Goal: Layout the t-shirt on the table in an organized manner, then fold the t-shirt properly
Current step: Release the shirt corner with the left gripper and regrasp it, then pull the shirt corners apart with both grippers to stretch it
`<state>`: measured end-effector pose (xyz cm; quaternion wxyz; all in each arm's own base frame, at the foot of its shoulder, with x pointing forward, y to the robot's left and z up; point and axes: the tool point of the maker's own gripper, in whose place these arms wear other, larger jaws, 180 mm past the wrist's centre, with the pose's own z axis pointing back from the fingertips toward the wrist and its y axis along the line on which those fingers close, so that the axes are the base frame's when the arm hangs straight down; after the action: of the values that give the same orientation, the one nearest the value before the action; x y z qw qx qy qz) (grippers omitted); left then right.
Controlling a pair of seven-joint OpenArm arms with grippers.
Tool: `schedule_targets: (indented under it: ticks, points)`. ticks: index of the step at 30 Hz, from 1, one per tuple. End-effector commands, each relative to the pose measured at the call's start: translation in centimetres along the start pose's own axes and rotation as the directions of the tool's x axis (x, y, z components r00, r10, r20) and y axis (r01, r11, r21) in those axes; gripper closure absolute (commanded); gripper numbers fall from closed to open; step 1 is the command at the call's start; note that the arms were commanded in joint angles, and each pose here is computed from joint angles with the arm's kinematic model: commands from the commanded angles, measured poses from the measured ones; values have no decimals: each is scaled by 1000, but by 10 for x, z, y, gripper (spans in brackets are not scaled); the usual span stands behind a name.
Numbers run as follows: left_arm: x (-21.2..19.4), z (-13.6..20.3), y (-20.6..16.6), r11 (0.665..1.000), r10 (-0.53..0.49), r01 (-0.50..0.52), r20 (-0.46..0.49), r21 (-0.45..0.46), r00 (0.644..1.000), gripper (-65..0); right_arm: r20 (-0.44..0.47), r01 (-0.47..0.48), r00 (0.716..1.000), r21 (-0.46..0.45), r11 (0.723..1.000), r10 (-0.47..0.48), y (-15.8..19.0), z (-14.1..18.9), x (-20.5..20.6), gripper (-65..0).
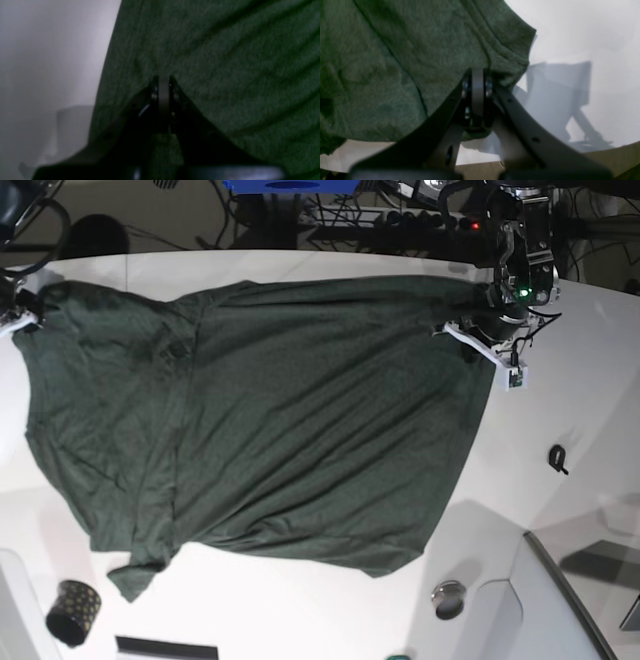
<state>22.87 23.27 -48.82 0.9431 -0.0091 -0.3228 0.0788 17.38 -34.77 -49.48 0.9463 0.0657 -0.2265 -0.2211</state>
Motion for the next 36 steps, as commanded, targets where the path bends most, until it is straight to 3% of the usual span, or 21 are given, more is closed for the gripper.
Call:
schedule_targets:
  ticks: [1, 11, 20, 25, 31, 36]
  points:
    - [-15, 4, 8, 1000, -13, 14, -51, 18, 999, 0, 15, -22, 1000, -30, 999, 23, -13, 8, 11, -5]
    - [-23, 20, 7, 999, -34, 35, -44, 18, 998, 0, 31, -53, 998, -65, 996, 55, -28, 18, 28, -5]
    - [16, 45, -5, 997, -80, 80, 79, 5, 994, 0, 51, -87, 994, -91, 992, 92, -36, 29, 45, -5]
    - [43, 70, 0, 995, -98, 93, 168, 33, 981, 0, 103, -160, 980, -94, 983, 169, -10, 44, 58, -2]
    - [54, 90, 42, 990, -32, 0, 222, 144, 975, 0, 148, -350, 924, -47, 936, 353, 60, 51, 73, -8]
    - [53, 101, 71, 977, -13, -37, 230, 212, 973, 0, 164, -293, 941, -37, 955, 295, 63, 51, 66, -9]
